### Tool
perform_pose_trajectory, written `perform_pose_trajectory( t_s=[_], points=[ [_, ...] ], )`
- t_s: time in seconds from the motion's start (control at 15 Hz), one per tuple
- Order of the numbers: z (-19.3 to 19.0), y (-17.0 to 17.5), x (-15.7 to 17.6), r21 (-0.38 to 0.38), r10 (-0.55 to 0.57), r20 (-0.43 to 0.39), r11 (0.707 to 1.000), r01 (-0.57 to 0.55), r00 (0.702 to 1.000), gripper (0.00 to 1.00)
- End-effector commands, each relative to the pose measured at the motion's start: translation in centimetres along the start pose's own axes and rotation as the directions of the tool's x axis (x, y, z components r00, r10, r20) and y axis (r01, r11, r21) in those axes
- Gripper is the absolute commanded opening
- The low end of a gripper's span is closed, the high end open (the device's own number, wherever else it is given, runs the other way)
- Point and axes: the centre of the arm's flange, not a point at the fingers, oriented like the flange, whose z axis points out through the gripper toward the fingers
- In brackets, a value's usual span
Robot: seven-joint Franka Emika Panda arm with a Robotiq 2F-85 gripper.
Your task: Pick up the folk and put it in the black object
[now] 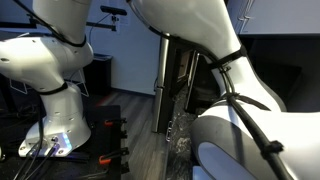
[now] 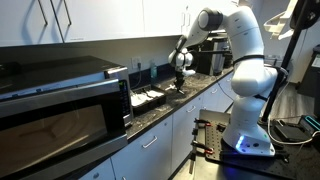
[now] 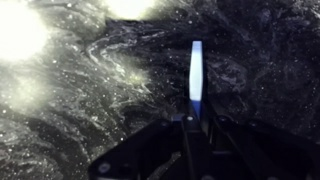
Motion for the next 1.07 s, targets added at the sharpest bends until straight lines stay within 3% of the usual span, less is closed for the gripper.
perform_pose_trajectory(
  t_s=[0.0,0.4,0.53,0.6,0.93,1.0],
  points=[
    [-0.8,-1.0,0.5,0.048,0.174,-0.018,0.984,-0.173,0.985,0.03],
    [-0.8,-2.4,2.7,0.085,0.402,0.013,0.912,-0.401,0.916,0.03],
    [-0.5,-2.9,3.2,0.099,0.346,0.043,0.932,-0.349,0.937,0.03],
    [-0.4,-2.6,1.9,0.07,0.355,0.015,0.932,-0.355,0.935,0.11],
    [-0.2,-3.1,2.5,0.077,0.343,0.031,0.936,-0.344,0.939,0.11],
    [0.0,-3.1,2.8,0.067,0.414,0.016,0.908,-0.414,0.91,0.03]
  ],
)
